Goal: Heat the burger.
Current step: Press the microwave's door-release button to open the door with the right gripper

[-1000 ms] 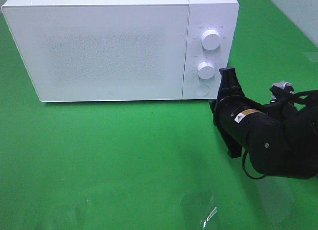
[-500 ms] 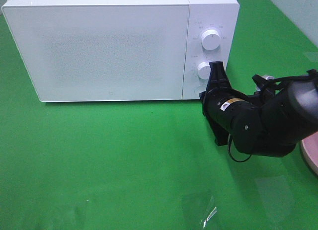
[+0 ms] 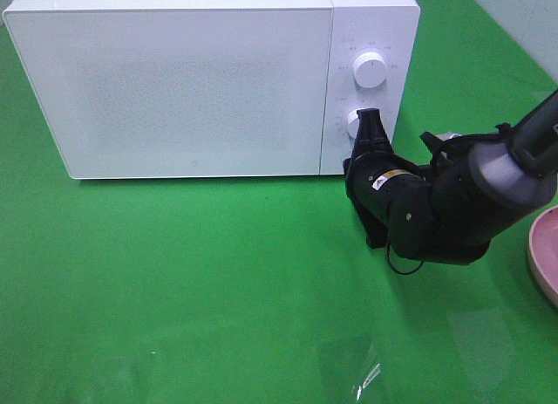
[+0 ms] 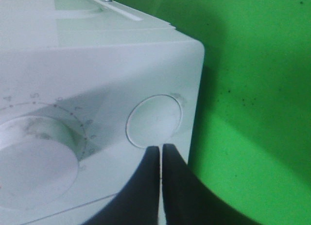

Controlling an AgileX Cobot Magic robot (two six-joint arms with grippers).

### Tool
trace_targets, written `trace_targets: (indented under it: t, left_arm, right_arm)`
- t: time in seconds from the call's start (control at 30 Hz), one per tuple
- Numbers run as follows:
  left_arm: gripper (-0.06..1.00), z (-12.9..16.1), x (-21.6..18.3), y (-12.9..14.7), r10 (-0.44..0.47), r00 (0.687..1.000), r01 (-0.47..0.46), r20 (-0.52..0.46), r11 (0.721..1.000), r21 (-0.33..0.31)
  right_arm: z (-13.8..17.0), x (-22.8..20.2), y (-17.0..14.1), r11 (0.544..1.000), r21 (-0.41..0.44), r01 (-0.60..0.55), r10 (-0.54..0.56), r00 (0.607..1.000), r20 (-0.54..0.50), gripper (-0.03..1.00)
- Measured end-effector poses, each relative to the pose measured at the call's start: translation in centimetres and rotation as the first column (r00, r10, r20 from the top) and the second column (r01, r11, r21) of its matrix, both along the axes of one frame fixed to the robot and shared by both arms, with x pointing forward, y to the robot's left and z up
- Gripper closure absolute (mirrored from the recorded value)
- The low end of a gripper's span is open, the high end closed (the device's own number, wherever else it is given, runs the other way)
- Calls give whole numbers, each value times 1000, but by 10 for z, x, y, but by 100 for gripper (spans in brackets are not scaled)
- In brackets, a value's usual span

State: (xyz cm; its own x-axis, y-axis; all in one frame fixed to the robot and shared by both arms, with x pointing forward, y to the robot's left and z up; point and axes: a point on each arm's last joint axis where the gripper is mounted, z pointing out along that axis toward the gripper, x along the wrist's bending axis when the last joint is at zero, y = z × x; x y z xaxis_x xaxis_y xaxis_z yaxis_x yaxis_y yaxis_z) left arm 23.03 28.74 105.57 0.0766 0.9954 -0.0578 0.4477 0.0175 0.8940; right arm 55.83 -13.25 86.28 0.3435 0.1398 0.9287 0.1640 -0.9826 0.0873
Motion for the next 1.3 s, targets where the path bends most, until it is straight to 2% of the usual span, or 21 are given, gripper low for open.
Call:
trace_targets:
  t: [0.27, 0.73, 1.0, 1.3]
  left_arm:
    - [-3, 0, 0, 0, 0, 1000, 0, 0, 1000, 0]
    - [-3, 0, 0, 0, 0, 1000, 0, 0, 1000, 0]
    - [-3, 0, 0, 0, 0, 1000, 0, 0, 1000, 0]
    - [-3, 0, 0, 0, 0, 1000, 0, 0, 1000, 0]
  right_arm:
    - [-7, 10, -11, 999, -9, 33, -33, 999, 2, 97]
    - [-2, 18, -8, 999, 4, 33, -34, 999, 24, 97]
    - [-3, 19, -8, 997, 56, 53, -56, 997, 53, 97]
    - [-6, 18, -8, 995, 69, 70, -76, 994, 82, 97]
